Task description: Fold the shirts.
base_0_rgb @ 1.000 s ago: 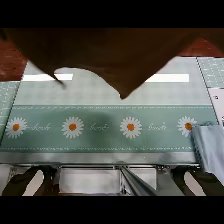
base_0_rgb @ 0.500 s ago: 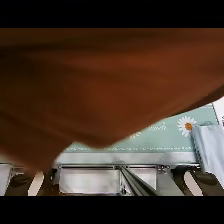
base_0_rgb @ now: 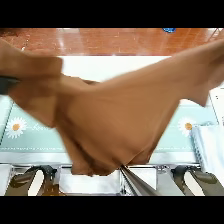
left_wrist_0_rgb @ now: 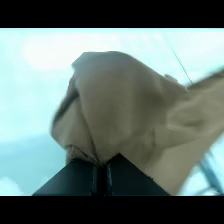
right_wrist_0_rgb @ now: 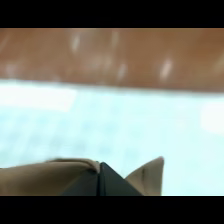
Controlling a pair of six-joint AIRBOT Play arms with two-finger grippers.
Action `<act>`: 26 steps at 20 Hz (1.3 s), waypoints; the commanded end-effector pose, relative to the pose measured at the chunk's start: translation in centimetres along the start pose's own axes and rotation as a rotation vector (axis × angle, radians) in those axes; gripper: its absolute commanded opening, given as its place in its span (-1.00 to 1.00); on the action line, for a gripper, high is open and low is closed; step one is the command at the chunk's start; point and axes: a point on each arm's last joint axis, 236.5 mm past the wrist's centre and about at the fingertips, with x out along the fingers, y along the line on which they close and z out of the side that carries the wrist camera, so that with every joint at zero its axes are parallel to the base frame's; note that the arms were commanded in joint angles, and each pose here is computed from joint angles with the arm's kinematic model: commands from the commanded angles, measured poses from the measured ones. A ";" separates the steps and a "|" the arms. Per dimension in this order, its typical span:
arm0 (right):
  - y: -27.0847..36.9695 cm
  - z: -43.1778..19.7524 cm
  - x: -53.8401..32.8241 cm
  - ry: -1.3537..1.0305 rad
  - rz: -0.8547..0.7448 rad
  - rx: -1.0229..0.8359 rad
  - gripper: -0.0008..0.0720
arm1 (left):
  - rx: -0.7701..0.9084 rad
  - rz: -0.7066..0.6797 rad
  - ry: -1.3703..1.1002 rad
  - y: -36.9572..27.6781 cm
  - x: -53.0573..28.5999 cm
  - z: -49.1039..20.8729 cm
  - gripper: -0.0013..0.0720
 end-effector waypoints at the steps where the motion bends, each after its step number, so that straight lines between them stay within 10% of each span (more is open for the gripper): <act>1: -3.4 -4.7 10.1 0.169 0.066 0.159 -0.93 | -0.288 -0.003 0.050 9.0 8.3 -5.8 -0.89; 9: -8.6 -8.9 26.4 0.244 0.163 0.553 -0.88 | -0.446 0.042 0.203 17.9 18.8 -9.9 -0.89; 11: -9.2 -11.4 26.8 0.331 0.161 0.559 0.01 | -0.489 0.025 0.283 17.8 20.0 -12.0 -0.89; 12: -9.8 -12.7 26.0 0.386 0.155 0.514 0.15 | -0.496 0.010 0.313 17.5 20.1 -12.7 -0.89; 18: -9.7 -28.8 15.3 1.049 0.093 0.439 0.13 | -0.477 0.005 0.333 17.3 19.9 -13.0 -0.89; 26: -1.7 -44.1 8.7 1.361 0.130 0.387 0.13 | -0.478 -0.004 0.344 17.0 19.8 -13.2 -0.89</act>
